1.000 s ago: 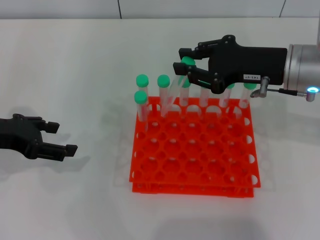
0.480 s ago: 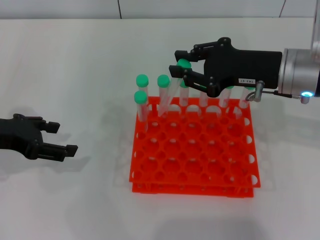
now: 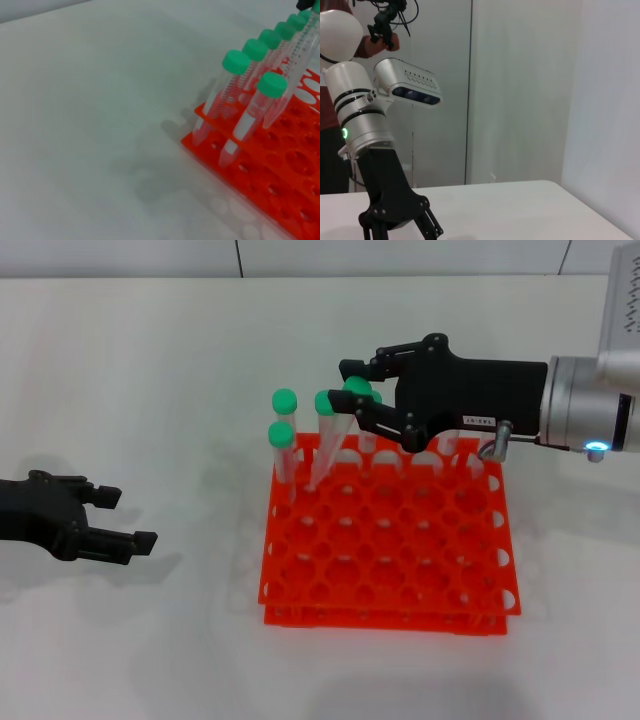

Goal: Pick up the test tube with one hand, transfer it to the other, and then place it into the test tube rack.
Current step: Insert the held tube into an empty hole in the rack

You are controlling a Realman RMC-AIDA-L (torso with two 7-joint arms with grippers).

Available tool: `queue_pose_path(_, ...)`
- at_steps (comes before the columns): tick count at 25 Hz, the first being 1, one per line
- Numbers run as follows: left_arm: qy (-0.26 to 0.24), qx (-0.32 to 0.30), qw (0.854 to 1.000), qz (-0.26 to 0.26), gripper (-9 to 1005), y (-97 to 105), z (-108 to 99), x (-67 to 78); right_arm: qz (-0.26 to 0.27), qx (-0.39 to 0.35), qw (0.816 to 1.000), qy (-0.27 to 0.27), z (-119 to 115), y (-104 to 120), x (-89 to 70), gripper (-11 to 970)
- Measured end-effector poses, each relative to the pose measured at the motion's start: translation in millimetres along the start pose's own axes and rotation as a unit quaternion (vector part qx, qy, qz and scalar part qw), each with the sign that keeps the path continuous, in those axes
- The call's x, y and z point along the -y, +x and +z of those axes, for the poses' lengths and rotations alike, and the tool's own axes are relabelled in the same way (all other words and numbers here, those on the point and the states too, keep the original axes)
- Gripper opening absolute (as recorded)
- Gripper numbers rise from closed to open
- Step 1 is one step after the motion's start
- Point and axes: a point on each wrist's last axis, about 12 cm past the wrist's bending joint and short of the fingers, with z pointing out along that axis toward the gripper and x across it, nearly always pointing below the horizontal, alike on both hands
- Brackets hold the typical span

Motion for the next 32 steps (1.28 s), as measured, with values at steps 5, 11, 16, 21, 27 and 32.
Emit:
queue_pose_path(5, 0.001, 0.000, 1.000, 0.002, 883, 0.6, 0.6, 0.4, 0.000, -0.002, 1.000, 0.000, 1.0, 0.8, -0.6, 275)
queue_pose_path(11, 0.001, 0.000, 1.000, 0.001, 883, 1.6, 0.5, 0.5, -0.004, 0.000, 1.000, 0.000, 1.1, -1.7, -0.2, 275)
queue_pose_path(16, 0.000, 0.000, 1.000, 0.000, 883, 2.7, 0.2, 0.6, -0.012, 0.005, 1.000, 0.000, 1.1, -7.4, 1.0, 275)
queue_pose_path(21, 0.000, 0.000, 1.000, -0.001, 883, 3.1, 0.2, 0.5, -0.012, 0.004, 1.000, 0.003, -0.8, -6.6, 2.2, 275)
queue_pose_path(27, 0.001, 0.003, 1.000, 0.001, 883, 2.4, 0.6, 1.0, -0.017, 0.001, 1.000, 0.005, -2.1, -4.0, 2.4, 274)
queue_pose_path(32, 0.003, 0.011, 1.000, 0.005, 883, 1.2, 0.6, 1.6, -0.019, -0.001, 1.000, 0.007, -3.1, -1.9, 1.7, 274)
